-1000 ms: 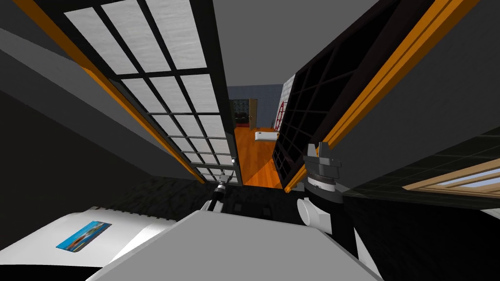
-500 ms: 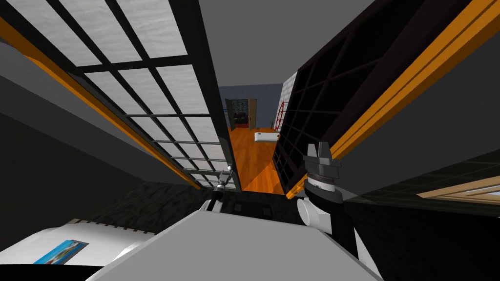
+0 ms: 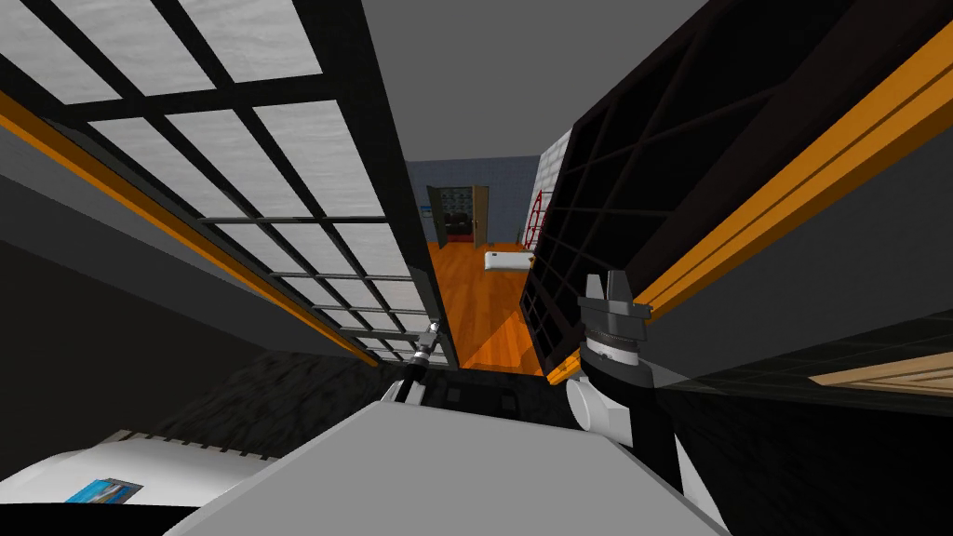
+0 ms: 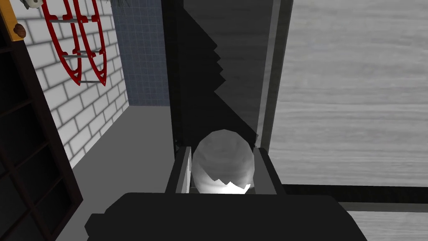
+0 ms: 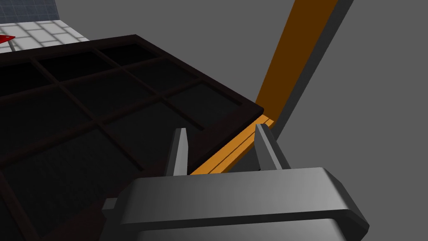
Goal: Push the door open
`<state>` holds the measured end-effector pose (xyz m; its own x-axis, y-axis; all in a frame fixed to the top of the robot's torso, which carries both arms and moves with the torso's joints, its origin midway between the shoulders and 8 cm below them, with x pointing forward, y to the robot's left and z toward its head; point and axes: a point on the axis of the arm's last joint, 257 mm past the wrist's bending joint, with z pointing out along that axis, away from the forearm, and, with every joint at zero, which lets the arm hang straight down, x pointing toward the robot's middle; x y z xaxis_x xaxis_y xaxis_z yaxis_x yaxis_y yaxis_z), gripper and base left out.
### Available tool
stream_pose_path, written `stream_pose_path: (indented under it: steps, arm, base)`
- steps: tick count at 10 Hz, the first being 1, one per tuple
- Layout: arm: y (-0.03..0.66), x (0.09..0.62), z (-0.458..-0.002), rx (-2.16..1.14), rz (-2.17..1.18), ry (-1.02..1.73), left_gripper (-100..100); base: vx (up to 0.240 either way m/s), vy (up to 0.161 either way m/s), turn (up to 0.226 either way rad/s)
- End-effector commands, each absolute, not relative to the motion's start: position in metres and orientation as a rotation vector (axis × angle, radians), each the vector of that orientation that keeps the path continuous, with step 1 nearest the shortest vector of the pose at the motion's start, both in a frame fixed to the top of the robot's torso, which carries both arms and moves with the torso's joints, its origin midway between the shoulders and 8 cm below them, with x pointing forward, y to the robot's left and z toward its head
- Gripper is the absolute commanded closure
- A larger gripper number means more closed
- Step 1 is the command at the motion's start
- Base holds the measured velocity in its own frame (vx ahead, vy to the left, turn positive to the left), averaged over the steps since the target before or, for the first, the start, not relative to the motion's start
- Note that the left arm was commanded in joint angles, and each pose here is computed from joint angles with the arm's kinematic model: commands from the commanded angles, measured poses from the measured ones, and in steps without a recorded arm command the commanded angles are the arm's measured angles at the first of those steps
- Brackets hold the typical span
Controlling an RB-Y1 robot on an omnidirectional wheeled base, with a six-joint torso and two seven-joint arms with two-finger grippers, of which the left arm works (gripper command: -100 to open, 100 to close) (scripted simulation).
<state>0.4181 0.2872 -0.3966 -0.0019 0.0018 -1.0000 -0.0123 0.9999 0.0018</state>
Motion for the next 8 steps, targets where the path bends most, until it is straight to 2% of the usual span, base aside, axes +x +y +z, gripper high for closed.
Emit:
stream_pose_path:
  steps: [1,8]
  arm:
    - [0.2871,0.4173,-0.3973,-0.009,0.011,1.574,100]
    - [0.2935,0.4197,-0.3955,-0.104,-0.063,1.565,100]
  base:
    - [-0.022,0.003,-0.007]
    - [0.012,-0.002,-0.003]
